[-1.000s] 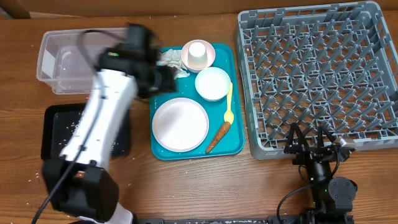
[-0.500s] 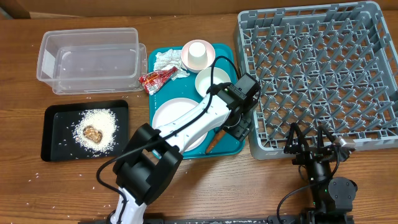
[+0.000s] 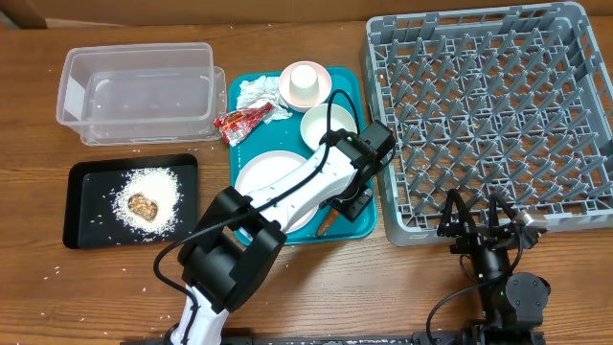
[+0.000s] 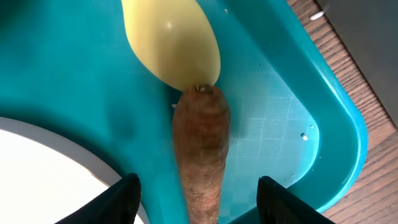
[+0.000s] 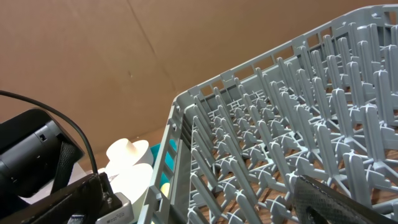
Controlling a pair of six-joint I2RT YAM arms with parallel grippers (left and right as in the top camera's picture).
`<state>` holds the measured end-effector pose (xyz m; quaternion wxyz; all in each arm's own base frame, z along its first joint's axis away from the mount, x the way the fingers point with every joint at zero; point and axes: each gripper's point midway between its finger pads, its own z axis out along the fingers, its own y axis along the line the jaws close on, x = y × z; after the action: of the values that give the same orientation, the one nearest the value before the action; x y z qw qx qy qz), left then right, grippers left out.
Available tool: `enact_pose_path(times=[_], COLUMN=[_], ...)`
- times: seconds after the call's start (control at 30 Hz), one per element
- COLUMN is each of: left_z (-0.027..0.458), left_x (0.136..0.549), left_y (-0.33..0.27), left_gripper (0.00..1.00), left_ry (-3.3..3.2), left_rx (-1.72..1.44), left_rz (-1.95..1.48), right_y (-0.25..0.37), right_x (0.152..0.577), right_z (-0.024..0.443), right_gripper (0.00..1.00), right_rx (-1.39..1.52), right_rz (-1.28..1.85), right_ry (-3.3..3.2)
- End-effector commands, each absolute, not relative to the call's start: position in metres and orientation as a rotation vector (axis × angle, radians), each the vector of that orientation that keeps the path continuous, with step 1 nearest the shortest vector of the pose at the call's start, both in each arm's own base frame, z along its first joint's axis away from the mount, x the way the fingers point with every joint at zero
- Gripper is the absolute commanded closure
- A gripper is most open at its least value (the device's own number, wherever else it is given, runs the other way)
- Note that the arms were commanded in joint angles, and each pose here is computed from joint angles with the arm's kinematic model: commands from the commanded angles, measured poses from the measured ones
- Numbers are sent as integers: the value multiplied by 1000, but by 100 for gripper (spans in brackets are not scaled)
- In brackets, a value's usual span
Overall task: Sort waste into correct bins and load items into the dishwasher
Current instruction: 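Reach the left gripper to the carrot on the teal tray and grasp it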
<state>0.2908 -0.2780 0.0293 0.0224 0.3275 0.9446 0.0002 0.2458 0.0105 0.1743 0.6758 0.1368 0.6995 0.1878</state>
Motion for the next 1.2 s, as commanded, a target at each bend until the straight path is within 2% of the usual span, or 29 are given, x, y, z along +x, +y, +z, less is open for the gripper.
enact_pose_path(times=[0.0,0.27,0.47,1.17], left_z=[18,11,8,2], left_x=[287,283,285,284], left_y=[-273,-268,-270,-271], left_gripper=[38,41,50,53], left_ry=[2943,2957,2943,2925], left_rx=[1044,1045,1049,1083], left_rz=[41,53,44,27], right_y=[10,10,10,10], right_x=[246,246,246,246], right_z=[172,172,172,172], right_gripper=[0,0,0,0], right_rx=[312,312,312,312], right_rz=[419,420,420,419], right_ry=[1570,1570,1570,1570])
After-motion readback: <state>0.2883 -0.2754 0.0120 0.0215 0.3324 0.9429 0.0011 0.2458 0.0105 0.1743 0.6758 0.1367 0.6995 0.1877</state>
